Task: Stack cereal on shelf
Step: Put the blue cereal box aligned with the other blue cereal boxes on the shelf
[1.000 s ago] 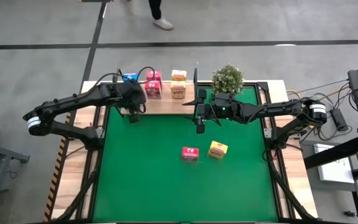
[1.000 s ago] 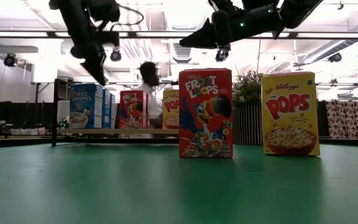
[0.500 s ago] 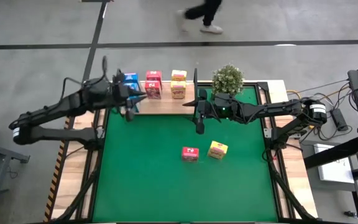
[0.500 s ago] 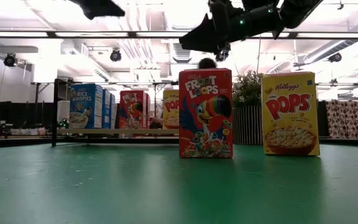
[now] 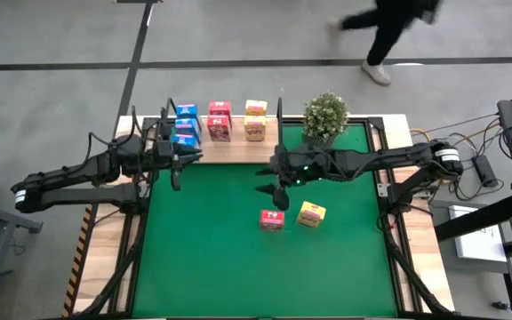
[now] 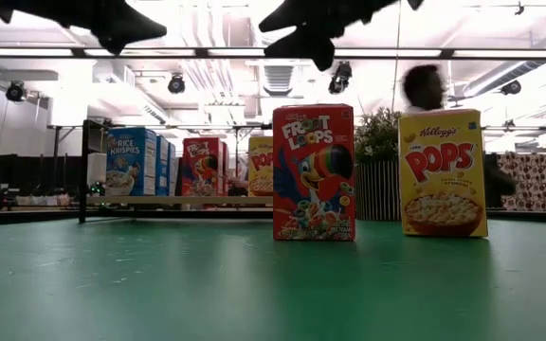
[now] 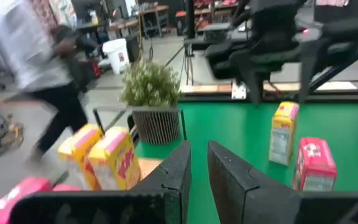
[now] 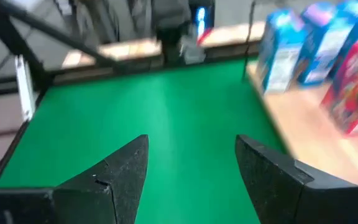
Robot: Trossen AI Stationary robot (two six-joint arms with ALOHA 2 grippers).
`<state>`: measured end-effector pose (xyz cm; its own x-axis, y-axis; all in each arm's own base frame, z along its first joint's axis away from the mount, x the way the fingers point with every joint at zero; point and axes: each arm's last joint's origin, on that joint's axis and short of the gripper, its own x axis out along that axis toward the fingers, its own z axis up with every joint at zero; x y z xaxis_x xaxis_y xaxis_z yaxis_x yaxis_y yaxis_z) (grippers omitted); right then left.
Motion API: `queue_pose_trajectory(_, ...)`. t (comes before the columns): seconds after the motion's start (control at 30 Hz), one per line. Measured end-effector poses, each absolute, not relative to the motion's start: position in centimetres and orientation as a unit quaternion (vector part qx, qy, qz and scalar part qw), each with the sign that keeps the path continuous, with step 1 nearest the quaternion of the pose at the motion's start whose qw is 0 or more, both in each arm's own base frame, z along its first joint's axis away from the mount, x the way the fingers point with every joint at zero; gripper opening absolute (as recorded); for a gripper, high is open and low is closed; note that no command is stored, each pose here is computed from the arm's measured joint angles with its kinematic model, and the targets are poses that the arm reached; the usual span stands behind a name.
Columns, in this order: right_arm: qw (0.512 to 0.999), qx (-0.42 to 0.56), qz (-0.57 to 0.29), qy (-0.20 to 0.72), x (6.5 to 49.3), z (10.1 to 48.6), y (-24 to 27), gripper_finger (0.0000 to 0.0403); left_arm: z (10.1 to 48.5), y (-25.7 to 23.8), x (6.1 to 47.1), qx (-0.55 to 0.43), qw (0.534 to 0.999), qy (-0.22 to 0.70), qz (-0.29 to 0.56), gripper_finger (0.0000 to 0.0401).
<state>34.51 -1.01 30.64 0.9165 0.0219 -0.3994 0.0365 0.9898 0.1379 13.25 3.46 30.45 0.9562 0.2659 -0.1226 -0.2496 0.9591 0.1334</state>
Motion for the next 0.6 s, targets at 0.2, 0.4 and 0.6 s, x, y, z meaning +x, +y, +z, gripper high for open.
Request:
queue_pose_trajectory(0.2, 0.949, 0.09, 0.007, 0.304, 36.5, 31.8, 0.8, 0.0216, 29.3, 3.9, 11.9, 0.06, 0.956, 0.147, 0.246, 0.0036)
queue_pose_trajectory(0.4, 0.947, 0.077, 0.0, 0.311, 39.7, 31.0, 1.1, 0.017, 28.8, 4.4, 11.5, 0.053, 0.914, 0.175, 0.363, 0.0036)
queue_pose_trajectory(0.6, 0.96, 0.004, -0.044, 0.278, 44.4, 29.5, -0.9, 0.009, 29.2, 4.4, 11.3, 0.041, 0.916, 0.153, 0.368, 0.0036)
